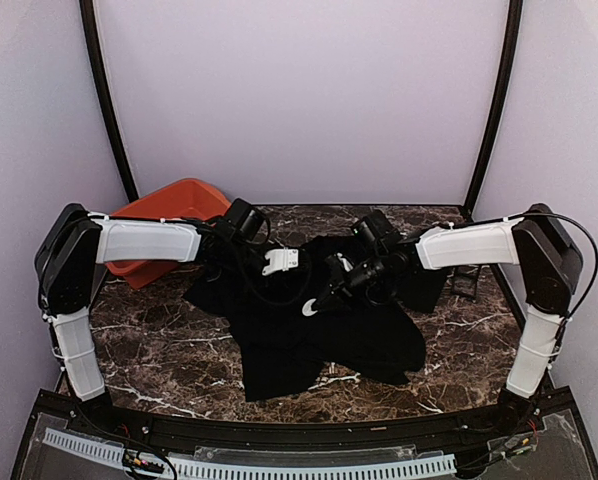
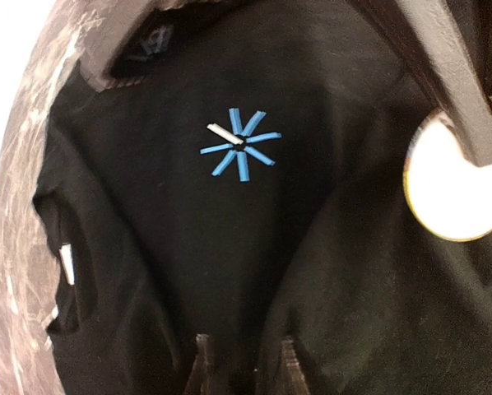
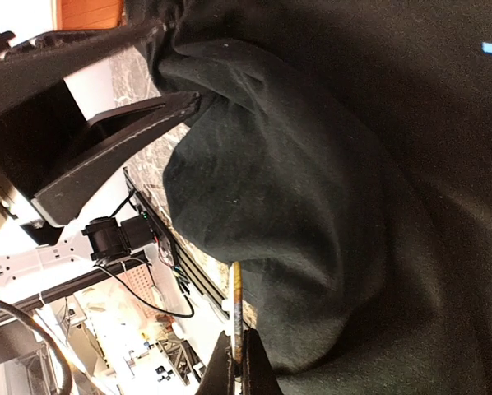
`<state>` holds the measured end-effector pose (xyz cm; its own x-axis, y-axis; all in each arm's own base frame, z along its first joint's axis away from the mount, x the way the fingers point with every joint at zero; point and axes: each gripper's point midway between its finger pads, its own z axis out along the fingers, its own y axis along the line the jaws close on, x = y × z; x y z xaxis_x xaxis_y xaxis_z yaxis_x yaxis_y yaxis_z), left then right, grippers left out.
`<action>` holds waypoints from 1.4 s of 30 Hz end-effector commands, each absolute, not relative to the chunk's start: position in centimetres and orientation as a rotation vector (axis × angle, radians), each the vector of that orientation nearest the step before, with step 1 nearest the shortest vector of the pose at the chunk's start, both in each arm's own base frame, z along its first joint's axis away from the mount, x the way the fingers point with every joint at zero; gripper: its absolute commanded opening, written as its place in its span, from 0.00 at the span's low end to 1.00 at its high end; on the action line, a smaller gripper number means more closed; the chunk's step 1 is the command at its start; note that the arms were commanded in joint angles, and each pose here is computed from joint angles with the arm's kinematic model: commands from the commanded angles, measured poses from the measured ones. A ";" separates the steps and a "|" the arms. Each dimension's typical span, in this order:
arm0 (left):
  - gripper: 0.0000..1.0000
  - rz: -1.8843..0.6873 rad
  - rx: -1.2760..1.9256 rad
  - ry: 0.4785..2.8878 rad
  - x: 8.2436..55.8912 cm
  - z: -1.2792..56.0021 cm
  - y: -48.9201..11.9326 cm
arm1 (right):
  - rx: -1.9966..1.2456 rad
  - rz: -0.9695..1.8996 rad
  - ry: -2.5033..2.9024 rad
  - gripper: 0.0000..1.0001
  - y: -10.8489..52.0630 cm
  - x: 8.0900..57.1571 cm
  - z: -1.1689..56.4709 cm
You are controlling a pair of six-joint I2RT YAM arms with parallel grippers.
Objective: Pin the brooch onto the clothing
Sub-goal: Pick up the clothing with brooches at the center of the board.
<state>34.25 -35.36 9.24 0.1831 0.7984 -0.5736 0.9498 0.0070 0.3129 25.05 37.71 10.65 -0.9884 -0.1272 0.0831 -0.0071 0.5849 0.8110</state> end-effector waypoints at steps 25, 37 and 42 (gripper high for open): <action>0.03 -0.276 1.940 1.771 34.2 5.6 -34.3 | 0.134 -1.386 -2.672 0.00 37.9 25.0 10.8; 0.01 -0.306 1.803 1.729 33.7 10.6 -35.0 | 0.087 -1.369 -2.649 0.00 39.2 26.4 9.3; 0.01 -0.259 1.778 1.793 32.1 10.9 -34.5 | 0.049 -1.430 -2.594 0.00 40.2 27.1 9.6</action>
<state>33.78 -34.55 9.16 0.1029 0.8457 -0.5237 0.9642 0.0446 0.2614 26.11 38.92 8.35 -0.9831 -0.1159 0.1414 0.0458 0.5927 0.8041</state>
